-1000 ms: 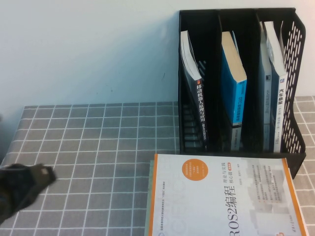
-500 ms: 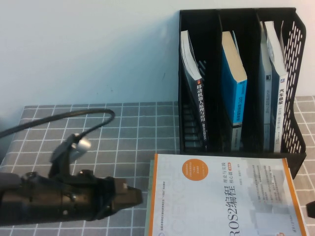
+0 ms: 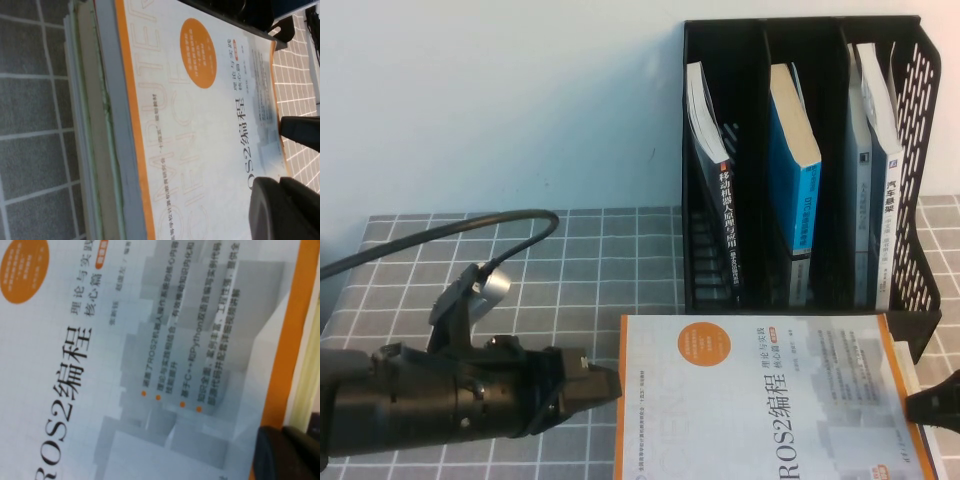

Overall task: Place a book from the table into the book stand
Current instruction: Push book with right arm

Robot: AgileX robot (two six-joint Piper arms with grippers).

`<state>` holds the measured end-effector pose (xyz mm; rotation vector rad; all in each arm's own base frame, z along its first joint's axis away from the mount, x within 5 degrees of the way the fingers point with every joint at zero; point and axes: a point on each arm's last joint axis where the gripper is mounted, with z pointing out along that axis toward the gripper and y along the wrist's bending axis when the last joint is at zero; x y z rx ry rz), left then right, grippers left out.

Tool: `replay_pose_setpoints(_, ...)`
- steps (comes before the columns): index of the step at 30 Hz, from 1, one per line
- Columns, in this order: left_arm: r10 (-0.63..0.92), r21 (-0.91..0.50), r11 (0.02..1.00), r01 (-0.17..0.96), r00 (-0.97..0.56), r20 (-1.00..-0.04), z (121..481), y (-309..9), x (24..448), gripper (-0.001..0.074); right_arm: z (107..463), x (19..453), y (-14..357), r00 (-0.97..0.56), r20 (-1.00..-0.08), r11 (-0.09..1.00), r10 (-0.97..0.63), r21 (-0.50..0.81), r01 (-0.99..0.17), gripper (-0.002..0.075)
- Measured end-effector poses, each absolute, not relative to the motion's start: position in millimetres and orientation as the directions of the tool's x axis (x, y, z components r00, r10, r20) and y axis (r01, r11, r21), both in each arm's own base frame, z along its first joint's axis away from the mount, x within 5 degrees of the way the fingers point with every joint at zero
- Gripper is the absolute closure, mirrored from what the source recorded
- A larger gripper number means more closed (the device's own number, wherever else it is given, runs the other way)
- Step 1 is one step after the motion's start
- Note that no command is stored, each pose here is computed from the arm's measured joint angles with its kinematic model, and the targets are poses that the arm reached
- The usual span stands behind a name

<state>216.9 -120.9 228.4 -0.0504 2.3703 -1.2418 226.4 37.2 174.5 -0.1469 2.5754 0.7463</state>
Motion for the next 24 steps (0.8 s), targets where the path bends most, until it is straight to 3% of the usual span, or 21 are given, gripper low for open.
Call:
replay_pose_setpoints(6,-0.272,-0.782,0.604,0.155,-0.882,-0.385,228.0,-119.0,219.8,0.0734,171.8,228.1,46.4,-0.893,-0.451,0.841,0.010,0.487,-0.236,0.0729)
replay_pose_setpoints(12,-0.327,-0.826,0.549,0.124,-0.878,-0.349,232.8,-115.7,222.9,0.0707,164.7,232.6,75.7,-0.895,-0.446,0.828,-0.023,0.493,-0.267,0.0728)
replay_pose_setpoints(15,-0.331,-0.869,0.477,0.130,-0.890,-0.314,237.5,-102.6,225.0,0.0593,162.0,232.9,88.1,-0.896,-0.443,0.816,-0.027,0.509,-0.275,0.0728)
replay_pose_setpoints(19,-0.335,-0.922,0.361,0.139,-0.904,-0.267,242.6,-76.8,227.4,0.0318,160.8,233.7,92.8,-0.890,-0.455,0.807,-0.031,0.514,-0.291,0.0728)
replay_pose_setpoints(21,-0.347,-0.925,0.360,0.125,-0.902,-0.257,239.6,-62.3,229.6,0.0208,160.6,233.9,92.9,-0.887,-0.460,0.806,-0.037,0.511,-0.299,0.0728)
replay_pose_setpoints(24,-0.365,-0.910,0.406,0.080,-0.899,-0.241,227.6,-43.1,234.6,0.0154,160.7,233.8,93.1,-0.884,-0.465,0.805,-0.046,0.507,-0.309,0.0728)
